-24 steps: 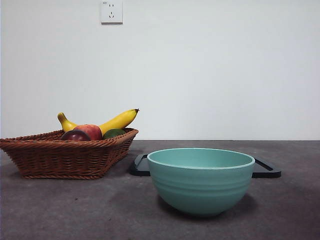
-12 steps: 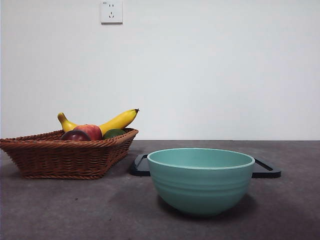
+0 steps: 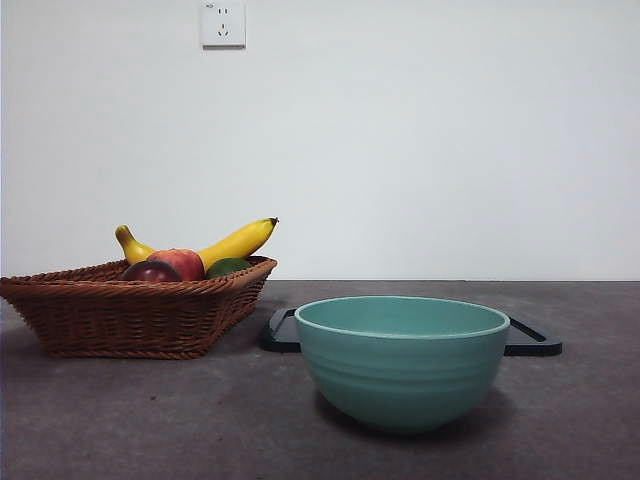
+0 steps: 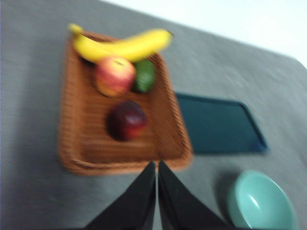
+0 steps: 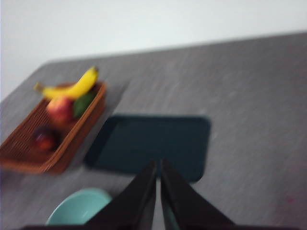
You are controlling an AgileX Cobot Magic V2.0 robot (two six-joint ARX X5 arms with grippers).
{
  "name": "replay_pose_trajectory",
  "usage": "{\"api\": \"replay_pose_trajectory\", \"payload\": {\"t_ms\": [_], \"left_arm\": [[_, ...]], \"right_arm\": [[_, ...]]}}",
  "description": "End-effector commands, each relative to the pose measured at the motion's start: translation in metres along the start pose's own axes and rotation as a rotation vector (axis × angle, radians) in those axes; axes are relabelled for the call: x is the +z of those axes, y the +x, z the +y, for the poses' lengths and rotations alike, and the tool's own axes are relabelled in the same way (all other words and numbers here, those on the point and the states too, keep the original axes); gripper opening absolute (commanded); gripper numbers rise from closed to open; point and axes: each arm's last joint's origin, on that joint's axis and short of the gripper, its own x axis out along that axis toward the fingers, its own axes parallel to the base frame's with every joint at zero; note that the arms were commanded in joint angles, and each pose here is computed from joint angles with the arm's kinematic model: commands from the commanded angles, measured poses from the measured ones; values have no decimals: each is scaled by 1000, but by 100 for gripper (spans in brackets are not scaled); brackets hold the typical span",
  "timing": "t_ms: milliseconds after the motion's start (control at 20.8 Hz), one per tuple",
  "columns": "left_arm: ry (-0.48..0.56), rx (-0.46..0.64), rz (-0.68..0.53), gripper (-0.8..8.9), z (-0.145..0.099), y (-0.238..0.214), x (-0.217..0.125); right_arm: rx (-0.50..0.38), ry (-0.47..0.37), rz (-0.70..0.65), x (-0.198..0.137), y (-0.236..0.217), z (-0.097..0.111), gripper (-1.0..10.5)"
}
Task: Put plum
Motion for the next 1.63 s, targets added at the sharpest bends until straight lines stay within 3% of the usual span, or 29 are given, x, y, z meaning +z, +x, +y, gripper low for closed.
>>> {"api": "replay_pose_trajectory", "payload": {"t_ms": [48,336,625,1009,1105,1249,1297,1633], "left_arm": [[75,-63,57,9,-7,-1,13],[154,-166,200,9,-21,-3,28],[231,-223,277,8,-34,-11,30],[255,-236,312,18,-35,-12,26],[249,-235,310,146,-35,-12,26],[248,-235,310,437,-35,-12,26],[248,-235,310,471,-35,-12,26],[236,-223,269,469,-35,-7,32]], "right_arm": [[53,-46,73,14,0,5,8],[132,-77,227,29,5,12,8],[225,-138,438,23,13,21,8],[282,-176,478,19,13,27,9],[281,-176,478,19,13,27,55],[278,-172,479,19,13,27,342],[278,-173,478,19,13,27,357],[277,-168,479,19,13,27,357]]}}
